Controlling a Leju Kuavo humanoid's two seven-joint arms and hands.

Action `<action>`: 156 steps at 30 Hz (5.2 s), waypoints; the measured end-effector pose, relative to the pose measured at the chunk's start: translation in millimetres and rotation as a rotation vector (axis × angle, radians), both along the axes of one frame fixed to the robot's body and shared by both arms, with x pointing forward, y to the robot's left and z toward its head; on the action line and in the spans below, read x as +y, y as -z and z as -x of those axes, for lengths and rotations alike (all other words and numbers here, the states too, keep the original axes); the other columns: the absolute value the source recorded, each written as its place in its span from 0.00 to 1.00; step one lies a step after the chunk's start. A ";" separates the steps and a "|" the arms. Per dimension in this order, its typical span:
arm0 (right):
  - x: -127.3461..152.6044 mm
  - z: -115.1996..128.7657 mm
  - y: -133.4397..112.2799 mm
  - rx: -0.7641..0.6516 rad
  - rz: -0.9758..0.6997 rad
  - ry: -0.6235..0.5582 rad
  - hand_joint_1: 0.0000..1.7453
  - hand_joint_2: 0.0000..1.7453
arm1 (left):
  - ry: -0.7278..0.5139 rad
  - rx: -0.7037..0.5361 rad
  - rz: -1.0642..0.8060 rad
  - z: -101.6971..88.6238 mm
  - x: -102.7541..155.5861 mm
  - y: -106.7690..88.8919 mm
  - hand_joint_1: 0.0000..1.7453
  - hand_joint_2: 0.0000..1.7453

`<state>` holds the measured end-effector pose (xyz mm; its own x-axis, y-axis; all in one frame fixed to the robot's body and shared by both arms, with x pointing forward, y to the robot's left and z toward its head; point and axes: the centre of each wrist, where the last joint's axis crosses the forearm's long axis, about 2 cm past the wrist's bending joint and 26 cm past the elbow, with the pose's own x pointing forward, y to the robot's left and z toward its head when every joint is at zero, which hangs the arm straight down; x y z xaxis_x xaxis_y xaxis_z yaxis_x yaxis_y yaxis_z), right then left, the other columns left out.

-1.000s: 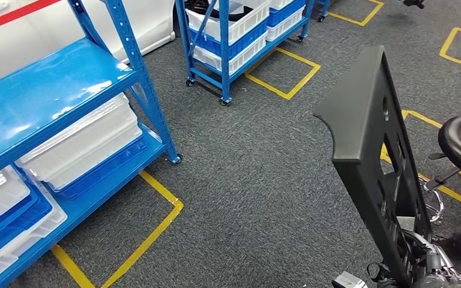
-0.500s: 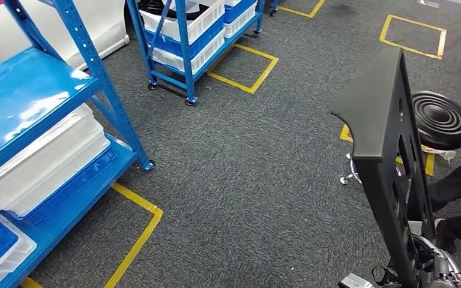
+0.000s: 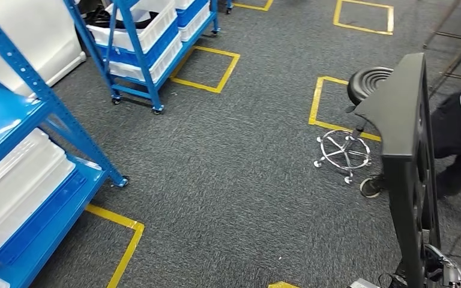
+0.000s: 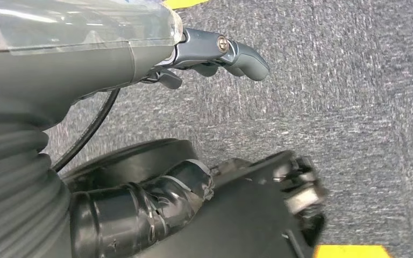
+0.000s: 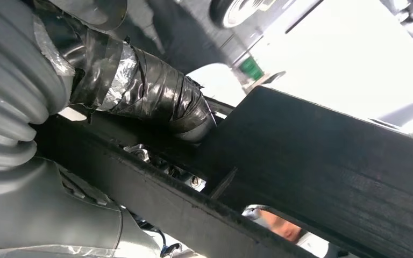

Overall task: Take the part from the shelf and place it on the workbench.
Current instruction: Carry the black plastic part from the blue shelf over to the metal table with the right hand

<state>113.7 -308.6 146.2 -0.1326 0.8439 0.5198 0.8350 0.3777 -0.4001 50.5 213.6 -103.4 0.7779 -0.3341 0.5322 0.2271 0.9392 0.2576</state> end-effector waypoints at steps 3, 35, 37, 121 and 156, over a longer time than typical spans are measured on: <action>-0.6 0.7 0.3 0.002 0.000 0.002 1.00 1.00 | -0.001 -0.001 0.000 -0.4 0.0 0.0 0.00 1.00; -1.1 2.3 -1.0 -0.010 0.003 0.005 1.00 1.00 | 0.001 -0.007 0.021 -0.3 -1.9 -0.2 0.00 1.00; -1.1 2.5 -1.0 -0.009 0.002 0.006 1.00 1.00 | 0.000 -0.010 0.020 -1.3 -1.5 -0.3 0.00 1.00; -1.9 -0.6 -3.6 -0.014 0.013 0.017 1.00 1.00 | 0.000 -0.046 0.040 -2.4 -2.5 -0.5 0.00 1.00; 0.5 -0.7 2.1 0.012 0.027 0.005 1.00 1.00 | 0.003 -0.049 0.064 1.4 -2.0 0.2 0.00 1.00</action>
<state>114.5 -308.1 144.1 -0.1219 0.8583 0.4985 0.8319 0.3623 -0.4203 49.0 211.6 -103.6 0.7496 -0.3006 0.5897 0.2187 0.9534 0.2081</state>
